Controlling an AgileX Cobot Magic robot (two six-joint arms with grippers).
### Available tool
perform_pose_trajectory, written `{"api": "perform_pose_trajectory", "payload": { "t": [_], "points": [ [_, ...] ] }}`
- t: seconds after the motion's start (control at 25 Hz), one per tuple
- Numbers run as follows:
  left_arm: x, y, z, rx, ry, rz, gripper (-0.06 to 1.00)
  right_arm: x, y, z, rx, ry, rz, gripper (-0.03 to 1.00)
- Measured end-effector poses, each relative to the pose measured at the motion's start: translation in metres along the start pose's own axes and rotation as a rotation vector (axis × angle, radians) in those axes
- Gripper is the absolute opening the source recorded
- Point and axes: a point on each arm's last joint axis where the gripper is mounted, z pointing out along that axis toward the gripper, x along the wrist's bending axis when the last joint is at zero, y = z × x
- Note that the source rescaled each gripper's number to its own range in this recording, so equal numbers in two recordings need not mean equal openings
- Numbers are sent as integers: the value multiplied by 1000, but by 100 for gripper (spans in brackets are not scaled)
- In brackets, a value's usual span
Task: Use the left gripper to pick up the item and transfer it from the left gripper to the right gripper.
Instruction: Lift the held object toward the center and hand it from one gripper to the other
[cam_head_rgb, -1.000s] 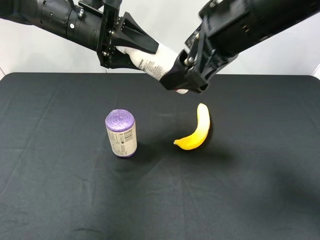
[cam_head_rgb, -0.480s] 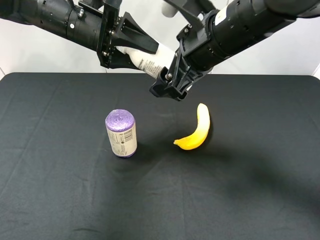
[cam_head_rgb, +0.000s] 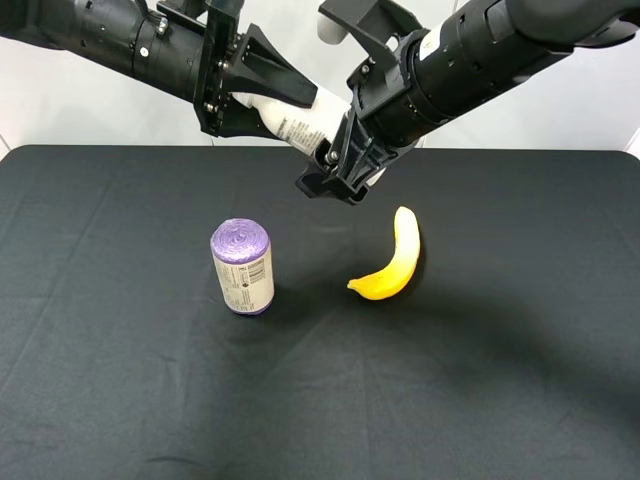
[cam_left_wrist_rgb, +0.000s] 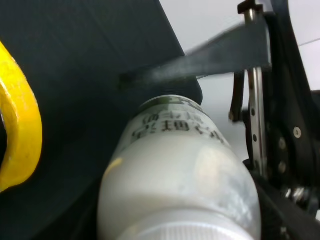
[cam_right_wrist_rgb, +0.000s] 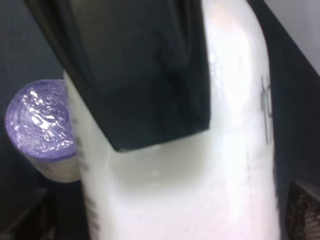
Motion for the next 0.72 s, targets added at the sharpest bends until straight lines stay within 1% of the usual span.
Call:
{"api": "perform_pose_trajectory", "payload": {
  "t": [0.04, 0.08, 0.12, 0.16, 0.2, 0.72],
  "points": [
    [0, 0, 0, 1, 1, 1, 1, 0, 0, 0, -2, -3, -4, 0],
    [0, 0, 0, 1, 1, 1, 1, 0, 0, 0, -4, -5, -2, 16],
    [0, 0, 0, -1, 0, 1, 0, 0, 0, 0, -4, -5, -4, 25],
    [0, 0, 0, -1, 0, 2, 0, 0, 0, 0, -4, -5, -5, 13],
    [0, 1, 0, -2, 0, 3, 0, -1, 1, 0, -7, -6, -5, 16],
    [0, 1, 0, -2, 0, 5, 0, -1, 1, 0, -7, -7, -2, 16]
  ]
}}
